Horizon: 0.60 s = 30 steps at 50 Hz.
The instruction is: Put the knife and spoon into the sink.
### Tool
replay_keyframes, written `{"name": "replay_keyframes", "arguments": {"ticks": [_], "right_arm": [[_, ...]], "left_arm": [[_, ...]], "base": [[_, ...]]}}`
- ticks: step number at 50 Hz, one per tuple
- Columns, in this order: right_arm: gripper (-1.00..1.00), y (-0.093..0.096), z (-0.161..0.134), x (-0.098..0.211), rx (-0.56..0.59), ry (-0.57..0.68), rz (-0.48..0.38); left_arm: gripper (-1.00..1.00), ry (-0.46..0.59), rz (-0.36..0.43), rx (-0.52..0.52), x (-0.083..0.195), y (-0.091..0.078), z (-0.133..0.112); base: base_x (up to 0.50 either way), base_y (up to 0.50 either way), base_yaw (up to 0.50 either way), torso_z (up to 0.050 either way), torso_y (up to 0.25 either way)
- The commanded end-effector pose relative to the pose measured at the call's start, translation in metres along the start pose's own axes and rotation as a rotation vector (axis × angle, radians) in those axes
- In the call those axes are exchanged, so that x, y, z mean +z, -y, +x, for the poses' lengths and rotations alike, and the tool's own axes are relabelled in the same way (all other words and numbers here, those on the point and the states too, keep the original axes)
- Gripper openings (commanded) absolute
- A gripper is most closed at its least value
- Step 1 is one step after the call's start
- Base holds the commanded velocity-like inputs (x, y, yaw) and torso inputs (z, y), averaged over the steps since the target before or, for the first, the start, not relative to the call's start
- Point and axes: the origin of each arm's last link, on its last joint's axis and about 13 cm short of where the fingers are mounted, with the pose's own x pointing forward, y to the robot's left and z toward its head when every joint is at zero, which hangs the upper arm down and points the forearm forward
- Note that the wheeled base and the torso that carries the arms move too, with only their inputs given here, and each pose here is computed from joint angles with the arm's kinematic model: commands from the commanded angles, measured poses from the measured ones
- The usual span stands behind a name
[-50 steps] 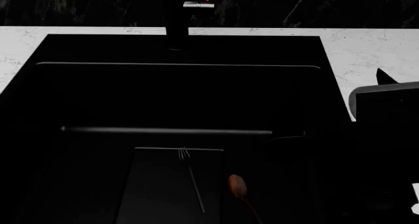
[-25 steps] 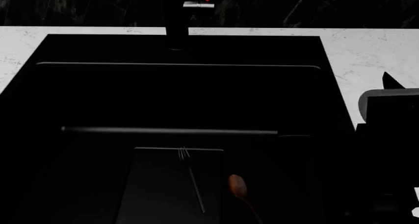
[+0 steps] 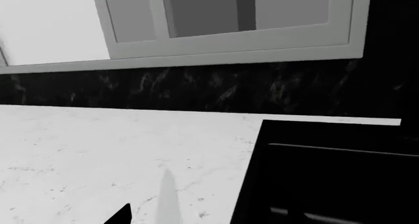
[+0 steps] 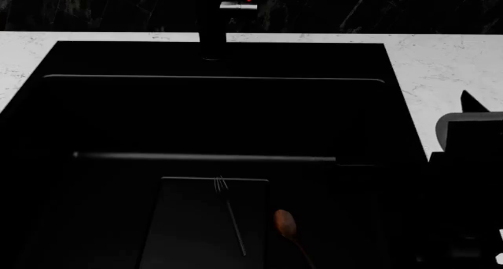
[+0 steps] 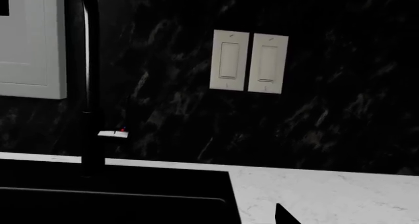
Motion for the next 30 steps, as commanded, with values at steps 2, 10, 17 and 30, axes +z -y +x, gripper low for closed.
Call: {"name": "replay_keyframes", "arguments": {"ticks": [2, 10, 17, 30], "right_arm": [[1.0, 0.0, 0.0, -0.005, 0.004, -0.007, 0.022], [1.0, 0.0, 0.001, -0.008, 0.006, -0.014, 0.034], [1.0, -0.001, 0.002, -0.011, 0.009, -0.022, 0.042], [1.0, -0.003, 0.002, -0.013, 0.02, -0.027, 0.048]], "left_arm": [[1.0, -0.112, -0.038, 0.141, 0.021, -0.027, -0.006], [1.0, -0.205, -0.067, 0.105, 0.025, -0.034, 0.01], [1.0, -0.26, -0.083, 0.05, 0.029, -0.037, 0.019], [1.0, -0.316, -0.087, 0.1, 0.026, -0.047, 0.041]], "base": [[0.0, 0.0, 0.0, 0.0, 0.0], [0.0, 0.0, 0.0, 0.0, 0.0], [0.0, 0.0, 0.0, 0.0, 0.0], [0.0, 0.0, 0.0, 0.0, 0.0]]}}
